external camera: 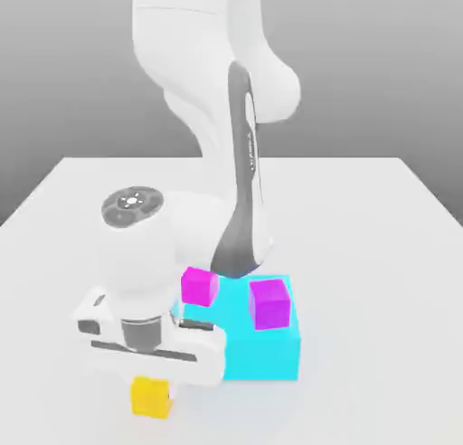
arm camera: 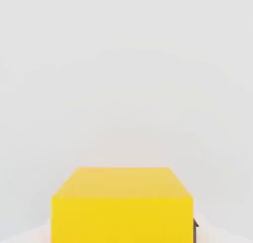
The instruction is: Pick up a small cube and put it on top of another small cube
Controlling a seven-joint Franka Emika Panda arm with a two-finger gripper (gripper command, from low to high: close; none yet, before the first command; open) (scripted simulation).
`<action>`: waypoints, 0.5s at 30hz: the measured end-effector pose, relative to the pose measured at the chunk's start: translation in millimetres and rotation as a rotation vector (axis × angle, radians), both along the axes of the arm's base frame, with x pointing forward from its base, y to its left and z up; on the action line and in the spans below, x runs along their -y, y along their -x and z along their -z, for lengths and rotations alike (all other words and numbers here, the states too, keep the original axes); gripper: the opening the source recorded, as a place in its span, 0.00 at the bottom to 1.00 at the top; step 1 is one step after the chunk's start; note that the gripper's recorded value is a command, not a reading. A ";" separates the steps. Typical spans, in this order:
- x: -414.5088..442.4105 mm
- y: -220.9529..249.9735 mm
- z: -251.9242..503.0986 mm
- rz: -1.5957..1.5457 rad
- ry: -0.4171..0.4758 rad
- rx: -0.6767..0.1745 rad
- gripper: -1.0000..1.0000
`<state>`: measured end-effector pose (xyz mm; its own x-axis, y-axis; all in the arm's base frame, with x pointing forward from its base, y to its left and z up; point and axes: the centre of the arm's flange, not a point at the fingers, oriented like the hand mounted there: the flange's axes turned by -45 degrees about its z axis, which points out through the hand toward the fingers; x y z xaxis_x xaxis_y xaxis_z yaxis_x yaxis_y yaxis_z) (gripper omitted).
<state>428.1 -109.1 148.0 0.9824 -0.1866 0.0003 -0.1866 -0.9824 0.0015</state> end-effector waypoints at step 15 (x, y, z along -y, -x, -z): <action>-245.3 -109.9 -74.7 -0.823 0.001 -0.005 0.00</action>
<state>537.9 136.2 222.8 0.8050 0.5932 -0.0045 0.5932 -0.8050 0.0014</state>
